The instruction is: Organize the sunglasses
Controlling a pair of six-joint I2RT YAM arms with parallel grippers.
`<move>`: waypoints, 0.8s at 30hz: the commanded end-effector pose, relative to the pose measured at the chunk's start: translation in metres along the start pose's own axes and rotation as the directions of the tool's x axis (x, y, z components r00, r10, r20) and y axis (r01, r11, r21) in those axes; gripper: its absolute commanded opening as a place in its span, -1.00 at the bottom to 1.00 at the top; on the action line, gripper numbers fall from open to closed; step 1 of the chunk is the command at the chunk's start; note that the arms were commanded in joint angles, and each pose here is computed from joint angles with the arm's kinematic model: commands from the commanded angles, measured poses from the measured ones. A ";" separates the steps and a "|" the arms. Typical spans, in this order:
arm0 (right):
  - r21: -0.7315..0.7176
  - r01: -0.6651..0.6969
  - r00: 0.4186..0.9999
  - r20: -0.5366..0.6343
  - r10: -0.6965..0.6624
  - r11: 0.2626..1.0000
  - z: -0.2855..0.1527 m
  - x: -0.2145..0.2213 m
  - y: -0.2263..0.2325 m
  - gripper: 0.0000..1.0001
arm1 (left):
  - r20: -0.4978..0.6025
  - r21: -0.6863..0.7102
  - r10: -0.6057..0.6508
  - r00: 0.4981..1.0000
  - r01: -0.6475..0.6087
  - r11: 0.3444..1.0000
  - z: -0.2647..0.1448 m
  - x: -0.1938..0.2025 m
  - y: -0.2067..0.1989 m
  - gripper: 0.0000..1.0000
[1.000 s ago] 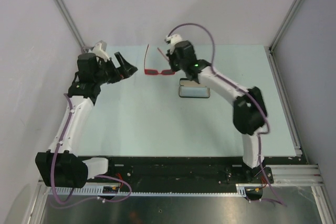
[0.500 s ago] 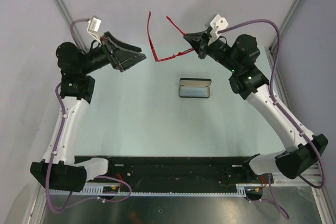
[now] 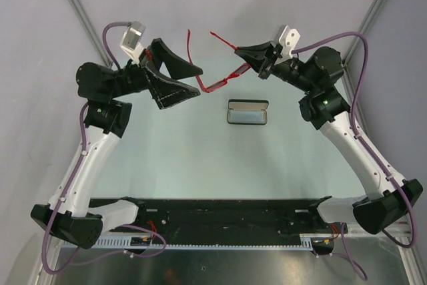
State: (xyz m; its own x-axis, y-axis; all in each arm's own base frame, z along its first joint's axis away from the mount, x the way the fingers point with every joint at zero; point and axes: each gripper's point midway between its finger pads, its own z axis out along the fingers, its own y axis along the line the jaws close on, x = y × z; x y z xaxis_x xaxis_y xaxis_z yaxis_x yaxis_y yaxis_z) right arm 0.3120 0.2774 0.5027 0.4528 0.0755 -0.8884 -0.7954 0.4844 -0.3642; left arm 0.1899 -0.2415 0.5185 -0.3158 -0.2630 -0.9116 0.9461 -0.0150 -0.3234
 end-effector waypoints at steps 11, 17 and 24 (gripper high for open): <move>0.057 0.074 0.993 0.086 -0.079 0.996 -0.016 -0.040 -0.007 -1.00 | 0.041 -0.048 0.169 0.985 -0.167 0.985 -0.023 0.000 -0.018 1.00; 0.017 0.082 0.991 0.102 -0.083 0.997 -0.017 -0.047 0.004 -1.00 | 0.043 -0.083 0.001 0.999 0.002 0.997 -0.021 0.009 0.010 1.00; -0.045 0.089 0.989 0.122 -0.083 0.995 -0.015 -0.055 0.026 -1.00 | 0.034 -0.035 0.003 0.999 -0.002 0.999 -0.007 0.001 0.007 1.00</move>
State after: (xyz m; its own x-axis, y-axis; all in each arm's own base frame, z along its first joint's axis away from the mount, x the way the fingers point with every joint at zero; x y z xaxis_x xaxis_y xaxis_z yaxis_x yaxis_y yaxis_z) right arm 0.2867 0.2730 0.5160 0.4983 0.1007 -0.8612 -0.7862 0.4711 -0.3998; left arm 0.2074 -0.2317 0.4913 -0.3424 -0.2814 -0.8964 0.9270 0.0543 -0.3711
